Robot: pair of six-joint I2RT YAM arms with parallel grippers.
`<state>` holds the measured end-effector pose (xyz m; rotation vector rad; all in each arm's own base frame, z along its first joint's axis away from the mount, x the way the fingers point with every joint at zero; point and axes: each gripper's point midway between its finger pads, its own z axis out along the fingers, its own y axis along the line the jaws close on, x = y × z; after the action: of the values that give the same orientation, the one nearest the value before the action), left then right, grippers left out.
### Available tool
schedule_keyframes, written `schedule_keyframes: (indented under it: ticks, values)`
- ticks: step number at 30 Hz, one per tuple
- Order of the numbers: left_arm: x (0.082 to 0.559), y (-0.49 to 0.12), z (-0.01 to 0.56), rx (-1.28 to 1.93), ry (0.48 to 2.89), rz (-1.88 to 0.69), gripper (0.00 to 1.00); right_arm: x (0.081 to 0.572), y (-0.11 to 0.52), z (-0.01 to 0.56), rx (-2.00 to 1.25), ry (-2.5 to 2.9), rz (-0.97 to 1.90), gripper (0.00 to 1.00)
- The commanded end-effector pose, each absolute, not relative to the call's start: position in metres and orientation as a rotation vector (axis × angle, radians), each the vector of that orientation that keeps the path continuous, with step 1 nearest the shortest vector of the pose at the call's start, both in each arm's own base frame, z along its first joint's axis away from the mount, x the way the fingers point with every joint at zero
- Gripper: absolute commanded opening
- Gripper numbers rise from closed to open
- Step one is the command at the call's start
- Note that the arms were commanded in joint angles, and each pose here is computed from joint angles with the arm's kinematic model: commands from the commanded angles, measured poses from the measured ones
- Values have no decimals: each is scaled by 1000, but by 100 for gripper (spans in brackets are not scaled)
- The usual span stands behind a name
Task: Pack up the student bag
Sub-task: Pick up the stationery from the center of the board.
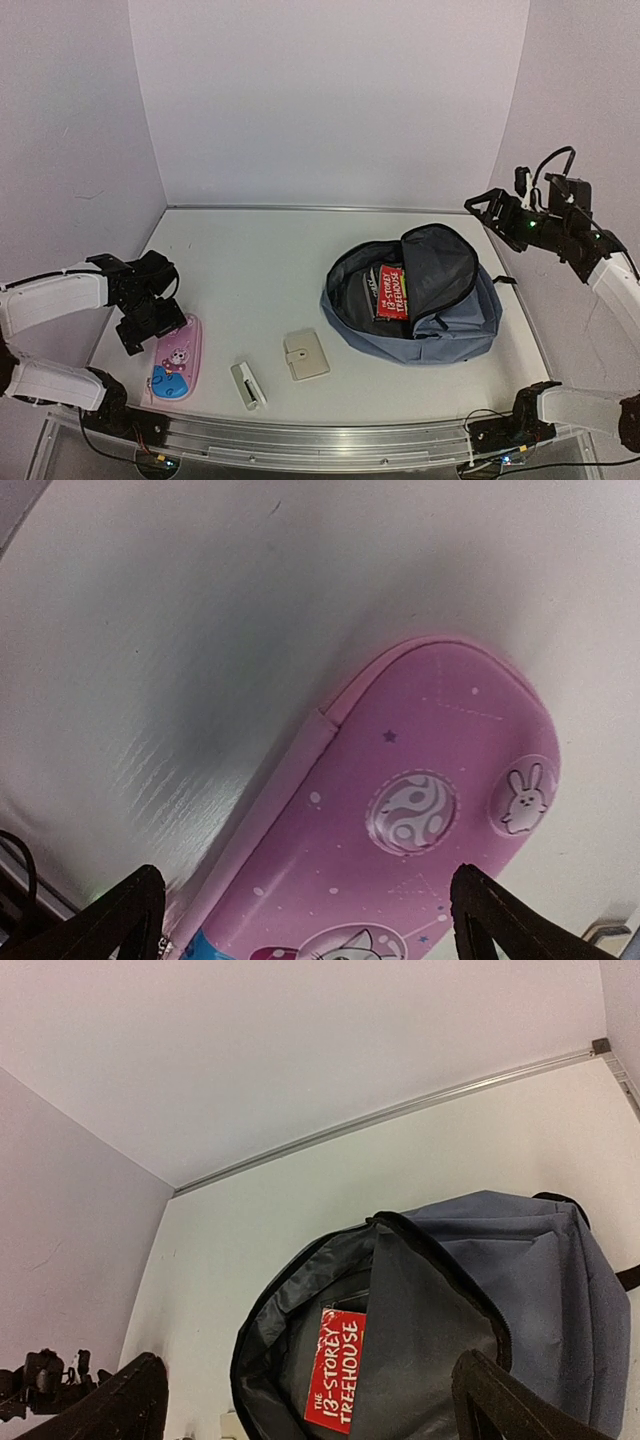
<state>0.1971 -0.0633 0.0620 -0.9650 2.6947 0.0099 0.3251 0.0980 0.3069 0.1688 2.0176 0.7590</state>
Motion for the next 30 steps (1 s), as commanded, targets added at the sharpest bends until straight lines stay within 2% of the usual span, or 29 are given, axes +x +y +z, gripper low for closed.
schedule_keyframes:
  ticks: [1, 4, 10, 14, 17, 26, 30]
  values:
    - [200, -75, 41, -1023, 2694, -113, 100, 318, 110, 328, 76, 1975, 828, 98]
    - [204, -84, 34, -1026, 2696, -175, 100, 306, 130, 335, -47, 1963, 945, 98]
    - [225, -124, 25, -802, 2765, -350, 88, 291, 146, 357, -130, 1893, 1031, 98]
    - [242, -172, 34, -630, 2757, -490, 86, 291, 164, 359, -136, 1871, 1099, 98]
    - [250, -195, 38, -550, 2767, -483, 86, 289, 189, 356, -151, 1881, 1131, 98]
    - [263, -195, 57, -492, 2757, -484, 95, 271, 337, 312, -280, 1966, 1339, 98]
    - [260, -193, 61, -458, 2728, -603, 96, 261, 408, 278, -278, 2031, 1439, 96]
